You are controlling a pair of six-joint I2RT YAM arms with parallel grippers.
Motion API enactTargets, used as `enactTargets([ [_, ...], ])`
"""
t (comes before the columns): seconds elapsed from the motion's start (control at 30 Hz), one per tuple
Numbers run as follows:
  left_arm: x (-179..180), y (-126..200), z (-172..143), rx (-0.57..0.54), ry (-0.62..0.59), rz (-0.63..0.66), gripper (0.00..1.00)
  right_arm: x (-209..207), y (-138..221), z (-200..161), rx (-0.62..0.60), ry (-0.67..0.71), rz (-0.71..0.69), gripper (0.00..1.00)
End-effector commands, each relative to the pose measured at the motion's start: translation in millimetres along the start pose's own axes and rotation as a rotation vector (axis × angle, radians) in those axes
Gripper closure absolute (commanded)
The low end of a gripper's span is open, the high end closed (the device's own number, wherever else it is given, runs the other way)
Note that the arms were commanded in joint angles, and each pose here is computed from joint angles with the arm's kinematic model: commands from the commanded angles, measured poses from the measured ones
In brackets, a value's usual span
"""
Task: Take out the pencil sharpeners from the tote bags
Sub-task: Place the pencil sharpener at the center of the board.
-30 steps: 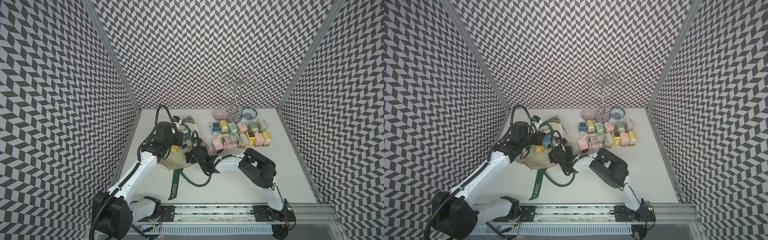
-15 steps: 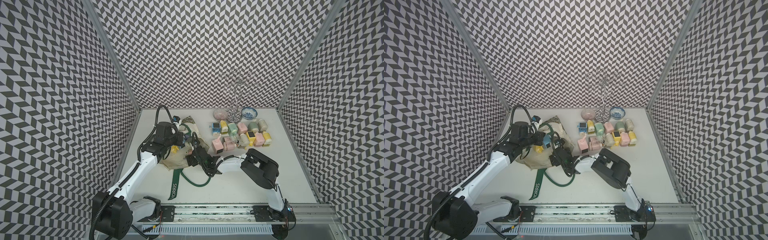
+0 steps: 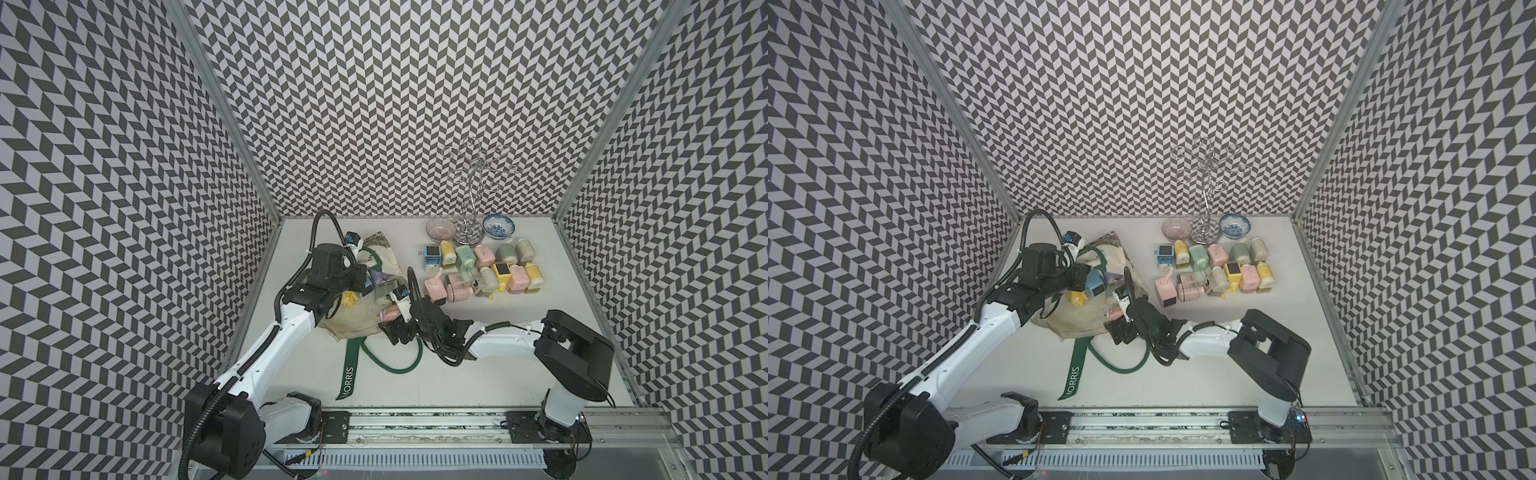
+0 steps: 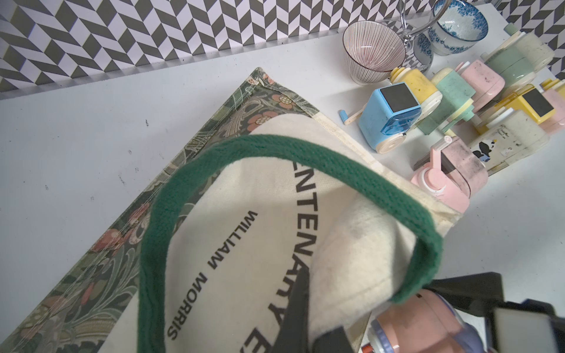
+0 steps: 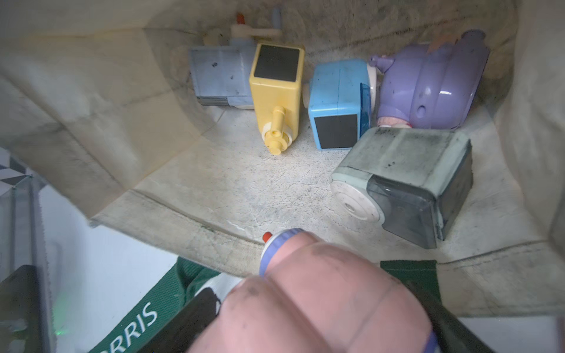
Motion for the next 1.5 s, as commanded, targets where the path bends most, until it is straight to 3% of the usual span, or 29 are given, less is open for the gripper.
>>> enactTargets([
  [0.0,6,1,-5,0.032,0.013,0.037,1.00,13,25,28,-0.123,0.059,0.065,0.34],
  [0.43,5,1,-4,0.033,0.014,0.027,1.00,-13,96,79,-0.311,0.099,-0.104,0.34],
  [0.53,5,2,-4,0.031,0.014,0.025,1.00,-37,114,90,-0.343,0.043,-0.187,0.35],
  [0.77,5,5,-2,0.024,0.012,0.024,1.00,-142,178,95,-0.493,-0.270,-0.450,0.37],
  [0.93,9,9,1,0.006,0.015,0.039,1.00,-204,225,67,-0.558,-0.442,-0.707,0.35],
  [1.07,11,8,2,0.007,0.026,0.032,1.00,-241,248,33,-0.591,-0.597,-0.824,0.34],
  [1.3,12,7,1,0.010,0.027,0.028,1.00,-289,251,-33,-0.525,-0.804,-1.015,0.31],
  [1.47,12,8,1,0.009,0.027,0.031,1.00,-306,248,-55,-0.486,-0.901,-1.087,0.29],
])
Point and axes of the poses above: each gripper's point midway between its finger pads, its own y axis back along the fingers, its own x axis along the line the jaws close on, z = x × y, the point moved 4 cm from there along y, back along the fingers, and after that the axes turned 7 degrees about -y, right-handed, at the moved point
